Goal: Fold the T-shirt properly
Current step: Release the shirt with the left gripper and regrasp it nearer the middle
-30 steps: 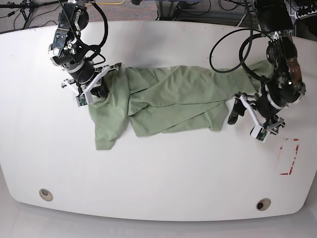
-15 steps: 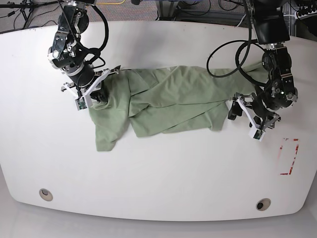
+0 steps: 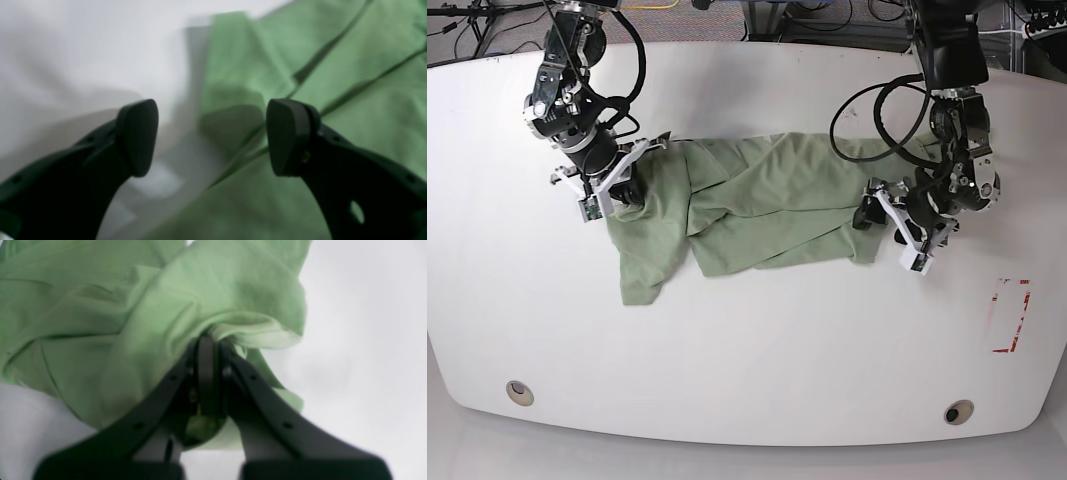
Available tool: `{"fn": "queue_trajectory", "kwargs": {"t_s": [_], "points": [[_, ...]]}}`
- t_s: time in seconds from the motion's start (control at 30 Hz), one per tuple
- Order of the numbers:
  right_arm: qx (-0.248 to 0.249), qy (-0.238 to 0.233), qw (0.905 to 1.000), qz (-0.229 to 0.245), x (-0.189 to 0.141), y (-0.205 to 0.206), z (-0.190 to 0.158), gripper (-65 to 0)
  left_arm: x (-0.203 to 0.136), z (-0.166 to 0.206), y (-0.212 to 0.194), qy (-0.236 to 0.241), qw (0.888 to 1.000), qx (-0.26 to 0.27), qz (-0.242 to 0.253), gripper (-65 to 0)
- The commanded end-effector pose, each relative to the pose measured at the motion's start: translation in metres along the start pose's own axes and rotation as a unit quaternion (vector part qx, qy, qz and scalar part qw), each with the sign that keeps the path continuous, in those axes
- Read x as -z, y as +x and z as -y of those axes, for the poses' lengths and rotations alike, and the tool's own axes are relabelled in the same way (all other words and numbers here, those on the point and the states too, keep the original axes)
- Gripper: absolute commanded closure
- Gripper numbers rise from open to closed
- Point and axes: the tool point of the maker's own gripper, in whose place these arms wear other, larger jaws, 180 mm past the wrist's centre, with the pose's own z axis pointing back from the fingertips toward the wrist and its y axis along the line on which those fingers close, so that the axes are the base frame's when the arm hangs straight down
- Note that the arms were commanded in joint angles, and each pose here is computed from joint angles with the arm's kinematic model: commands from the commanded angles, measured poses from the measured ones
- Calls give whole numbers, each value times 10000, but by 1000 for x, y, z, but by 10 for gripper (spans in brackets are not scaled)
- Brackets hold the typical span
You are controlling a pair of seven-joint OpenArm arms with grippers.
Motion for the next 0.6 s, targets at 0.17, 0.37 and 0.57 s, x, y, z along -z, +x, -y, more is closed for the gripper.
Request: {"fn": "queue_trajectory", "kwargs": {"t_s": [0.17, 0.37, 0.57], "points": [[-106, 27, 9994, 324, -3, 20, 1, 0, 17, 13, 28, -266, 9990, -228, 286, -478], [-112, 24, 9994, 322, -3, 20, 1, 0, 30, 23, 31, -439, 9980, -386, 249, -478], [-106, 26, 9994, 317, -3, 20, 1, 0, 40, 28, 30, -541, 9970, -529, 167, -471]]}}
